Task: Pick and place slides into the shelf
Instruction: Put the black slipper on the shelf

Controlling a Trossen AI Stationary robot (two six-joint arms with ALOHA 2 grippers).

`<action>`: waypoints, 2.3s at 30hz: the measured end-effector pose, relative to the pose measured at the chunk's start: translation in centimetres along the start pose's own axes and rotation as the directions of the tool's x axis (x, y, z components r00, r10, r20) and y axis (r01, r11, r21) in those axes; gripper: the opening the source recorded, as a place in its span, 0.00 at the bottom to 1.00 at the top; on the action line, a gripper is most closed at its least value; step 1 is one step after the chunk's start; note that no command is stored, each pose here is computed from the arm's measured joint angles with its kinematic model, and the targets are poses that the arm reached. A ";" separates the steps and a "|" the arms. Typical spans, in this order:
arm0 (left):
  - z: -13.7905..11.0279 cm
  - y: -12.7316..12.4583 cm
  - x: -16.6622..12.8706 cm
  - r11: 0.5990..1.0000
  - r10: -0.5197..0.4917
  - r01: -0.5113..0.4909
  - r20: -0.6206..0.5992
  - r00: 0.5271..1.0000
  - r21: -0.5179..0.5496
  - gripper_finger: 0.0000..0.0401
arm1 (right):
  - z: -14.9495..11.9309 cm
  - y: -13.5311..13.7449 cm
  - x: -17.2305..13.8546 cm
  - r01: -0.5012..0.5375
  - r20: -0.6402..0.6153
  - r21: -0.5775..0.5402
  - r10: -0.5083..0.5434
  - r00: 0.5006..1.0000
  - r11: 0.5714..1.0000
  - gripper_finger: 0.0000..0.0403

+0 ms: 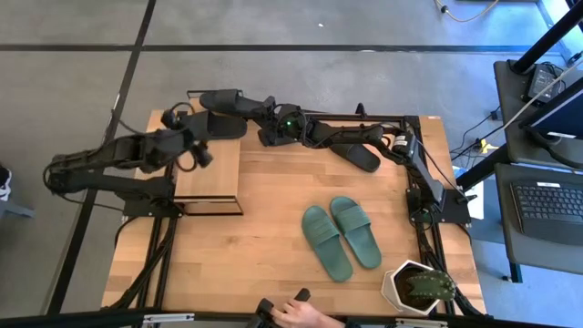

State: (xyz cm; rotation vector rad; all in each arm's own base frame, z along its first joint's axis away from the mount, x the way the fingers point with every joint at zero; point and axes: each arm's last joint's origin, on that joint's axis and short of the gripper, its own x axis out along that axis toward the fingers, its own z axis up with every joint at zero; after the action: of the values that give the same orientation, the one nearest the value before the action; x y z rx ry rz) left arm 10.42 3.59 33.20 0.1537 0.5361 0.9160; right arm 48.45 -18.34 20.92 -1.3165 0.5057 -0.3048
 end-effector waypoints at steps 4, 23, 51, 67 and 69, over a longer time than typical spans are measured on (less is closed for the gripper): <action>3.2 0.3 0.6 0.990 0.136 -0.136 -0.012 0.991 -0.028 0.53 | 0.0 0.0 0.0 0.000 0.000 0.004 0.000 1.000 1.000 0.48; 8.0 4.0 10.3 0.960 0.184 -0.253 -0.410 0.893 -0.120 0.53 | 0.0 0.0 0.0 0.001 -0.003 0.031 -0.001 1.000 1.000 0.48; 5.5 5.6 18.7 0.946 0.152 -0.301 -0.648 0.746 -0.124 0.53 | -0.1 -0.2 0.0 0.028 -0.045 0.055 -0.026 0.999 0.998 0.48; 5.0 6.4 18.8 0.940 0.163 -0.320 -0.672 0.722 -0.116 0.53 | 0.4 -2.2 -1.1 0.059 -0.056 0.121 -0.053 0.997 0.991 0.48; 4.9 6.5 18.8 0.939 0.164 -0.322 -0.673 0.721 -0.117 0.53 | 0.4 -2.3 -1.1 0.057 -0.056 0.123 -0.051 0.997 0.991 0.48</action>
State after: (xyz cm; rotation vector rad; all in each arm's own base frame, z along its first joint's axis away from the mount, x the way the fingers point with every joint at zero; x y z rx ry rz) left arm 17.47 22.81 32.65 -0.3373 1.0803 1.2929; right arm 47.88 -17.95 23.39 -1.2043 0.4885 -0.4110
